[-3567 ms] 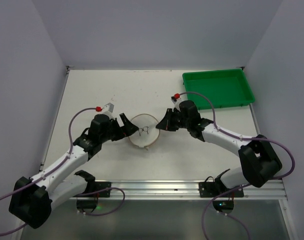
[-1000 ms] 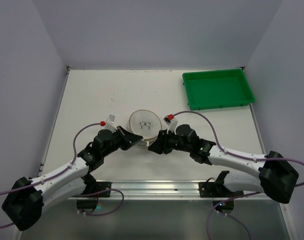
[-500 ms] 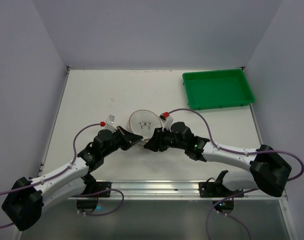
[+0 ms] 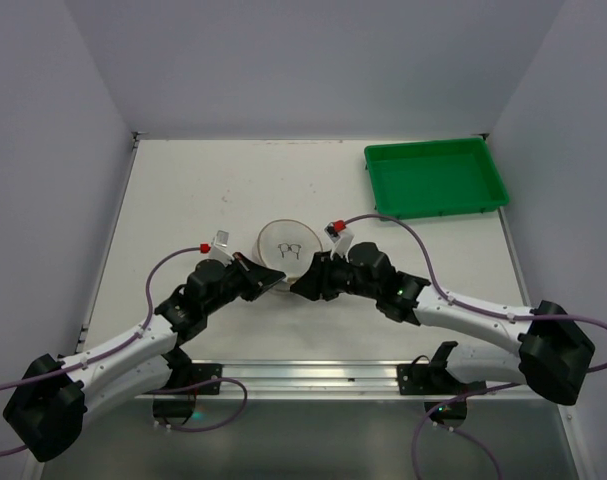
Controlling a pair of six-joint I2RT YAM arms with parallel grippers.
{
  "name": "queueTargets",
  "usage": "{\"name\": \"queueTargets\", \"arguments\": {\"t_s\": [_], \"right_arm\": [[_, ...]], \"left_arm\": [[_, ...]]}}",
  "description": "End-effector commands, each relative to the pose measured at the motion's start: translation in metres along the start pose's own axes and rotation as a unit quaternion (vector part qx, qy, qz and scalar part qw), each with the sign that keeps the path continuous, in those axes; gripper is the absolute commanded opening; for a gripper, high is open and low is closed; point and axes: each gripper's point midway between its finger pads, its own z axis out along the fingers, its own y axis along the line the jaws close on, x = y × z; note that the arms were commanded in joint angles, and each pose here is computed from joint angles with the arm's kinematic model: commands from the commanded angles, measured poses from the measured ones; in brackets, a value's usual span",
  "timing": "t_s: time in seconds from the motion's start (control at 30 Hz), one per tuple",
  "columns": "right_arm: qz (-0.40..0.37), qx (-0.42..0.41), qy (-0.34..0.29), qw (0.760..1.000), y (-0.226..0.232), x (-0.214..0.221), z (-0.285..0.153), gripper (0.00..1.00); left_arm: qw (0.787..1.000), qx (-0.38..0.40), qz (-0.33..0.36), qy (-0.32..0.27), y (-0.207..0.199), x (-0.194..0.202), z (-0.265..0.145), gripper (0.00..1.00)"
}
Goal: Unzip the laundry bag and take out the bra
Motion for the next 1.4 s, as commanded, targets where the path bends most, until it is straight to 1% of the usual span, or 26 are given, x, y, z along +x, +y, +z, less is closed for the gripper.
{"name": "queueTargets", "arguments": {"t_s": [0.0,0.17,0.33,0.63,0.8,0.9,1.07,1.13,1.27,1.37], "right_arm": [[-0.001,-0.018,-0.031,0.999,0.019,-0.021,-0.005,0.42],[0.005,-0.027,-0.012,1.000,0.020,-0.015,0.008,0.41],[0.023,-0.025,0.001,0.999,0.009,-0.002,0.020,0.41],[0.002,-0.039,-0.002,0.999,0.018,-0.011,0.031,0.39],[0.000,-0.030,0.000,1.000,0.015,-0.010,0.030,0.38],[0.003,-0.012,0.007,1.000,0.005,-0.002,0.023,0.41],[-0.004,0.022,-0.009,1.000,-0.007,-0.003,0.005,0.43],[-0.011,0.019,-0.021,1.000,-0.003,-0.009,-0.001,0.43],[-0.013,0.003,-0.033,0.999,0.009,-0.020,-0.004,0.39],[-0.010,-0.008,-0.025,1.000,0.014,-0.021,0.004,0.37]], "left_arm": [[1.000,0.025,0.005,-0.014,-0.014,-0.005,-0.001,0.00],[0.999,0.030,0.004,-0.013,-0.017,-0.005,-0.001,0.00],[0.999,0.030,0.005,-0.010,-0.016,-0.004,-0.002,0.00],[1.000,0.030,0.003,-0.006,-0.014,-0.002,-0.003,0.00],[1.000,0.027,0.002,-0.009,-0.011,-0.002,-0.003,0.00],[1.000,0.024,0.003,-0.013,-0.009,-0.004,-0.003,0.00],[1.000,0.020,0.004,-0.016,-0.008,-0.005,-0.002,0.00],[1.000,0.021,0.004,-0.016,-0.009,-0.005,-0.002,0.00],[1.000,0.019,0.005,-0.014,-0.008,-0.004,-0.002,0.00],[1.000,0.018,0.004,-0.014,-0.008,-0.004,-0.001,0.00]]}}
